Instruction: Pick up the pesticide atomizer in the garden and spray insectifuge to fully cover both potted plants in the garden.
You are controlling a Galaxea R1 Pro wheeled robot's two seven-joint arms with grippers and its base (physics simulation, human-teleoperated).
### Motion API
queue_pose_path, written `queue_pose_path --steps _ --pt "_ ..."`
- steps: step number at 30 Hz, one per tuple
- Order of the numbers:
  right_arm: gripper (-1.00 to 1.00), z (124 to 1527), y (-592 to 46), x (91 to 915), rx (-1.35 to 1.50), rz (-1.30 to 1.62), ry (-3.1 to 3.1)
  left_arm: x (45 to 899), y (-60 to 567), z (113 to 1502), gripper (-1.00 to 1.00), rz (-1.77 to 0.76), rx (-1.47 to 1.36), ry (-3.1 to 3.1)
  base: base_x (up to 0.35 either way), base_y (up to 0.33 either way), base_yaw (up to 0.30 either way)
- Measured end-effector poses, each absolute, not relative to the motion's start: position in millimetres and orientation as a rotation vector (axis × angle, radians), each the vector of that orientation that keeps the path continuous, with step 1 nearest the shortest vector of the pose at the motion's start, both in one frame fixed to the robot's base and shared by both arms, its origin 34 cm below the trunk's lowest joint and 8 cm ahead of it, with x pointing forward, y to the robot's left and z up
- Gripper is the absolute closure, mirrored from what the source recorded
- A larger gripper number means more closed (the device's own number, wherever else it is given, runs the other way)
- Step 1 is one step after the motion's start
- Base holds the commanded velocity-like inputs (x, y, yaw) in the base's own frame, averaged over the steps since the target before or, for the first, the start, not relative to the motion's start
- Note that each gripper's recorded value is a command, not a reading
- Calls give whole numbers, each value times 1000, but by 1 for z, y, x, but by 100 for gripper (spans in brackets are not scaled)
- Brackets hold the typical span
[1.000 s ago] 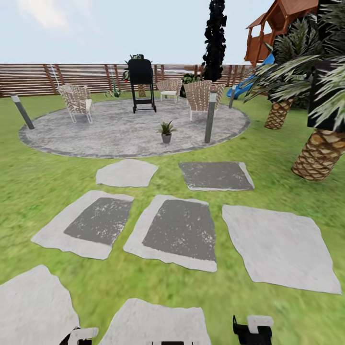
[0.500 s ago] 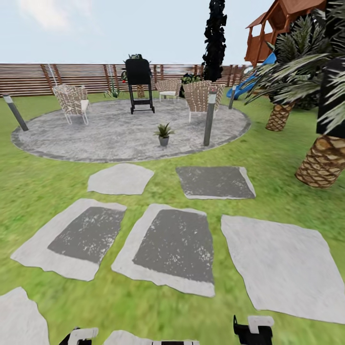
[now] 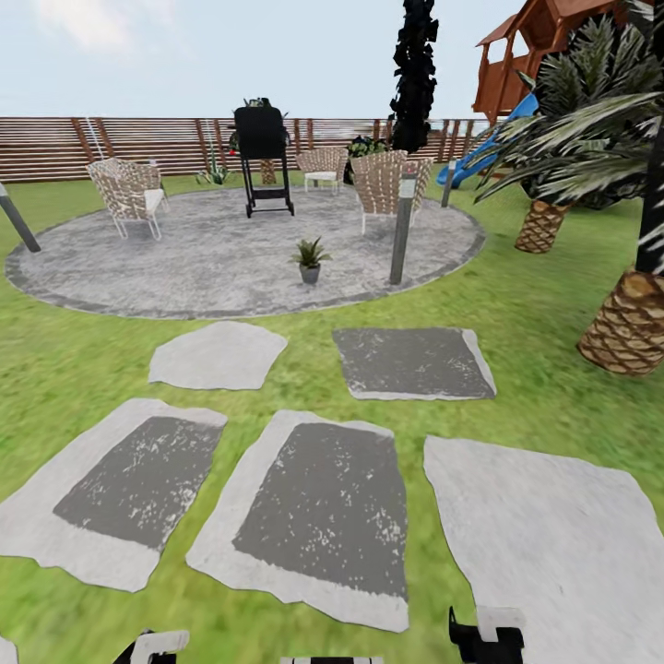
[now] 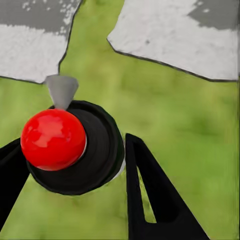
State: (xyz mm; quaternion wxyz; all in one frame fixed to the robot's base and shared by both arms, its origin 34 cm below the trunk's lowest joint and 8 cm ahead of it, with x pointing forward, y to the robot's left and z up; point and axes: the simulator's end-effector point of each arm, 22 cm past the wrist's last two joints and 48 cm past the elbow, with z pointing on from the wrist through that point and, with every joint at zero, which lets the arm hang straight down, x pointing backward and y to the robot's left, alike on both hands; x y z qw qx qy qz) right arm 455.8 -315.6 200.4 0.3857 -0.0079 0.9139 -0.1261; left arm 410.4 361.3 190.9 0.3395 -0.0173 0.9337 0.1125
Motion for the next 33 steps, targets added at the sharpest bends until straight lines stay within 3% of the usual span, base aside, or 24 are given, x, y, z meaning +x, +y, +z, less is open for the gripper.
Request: queue_pose_path --steps 21,33 --pt "-100 200 -315 456 -19 -318 2328 411 362 191 100 294 -44 2430 340 -114 1" --pt "-100 200 -313 456 -20 -314 2329 410 363 191 100 295 -44 2430 340 -114 238"
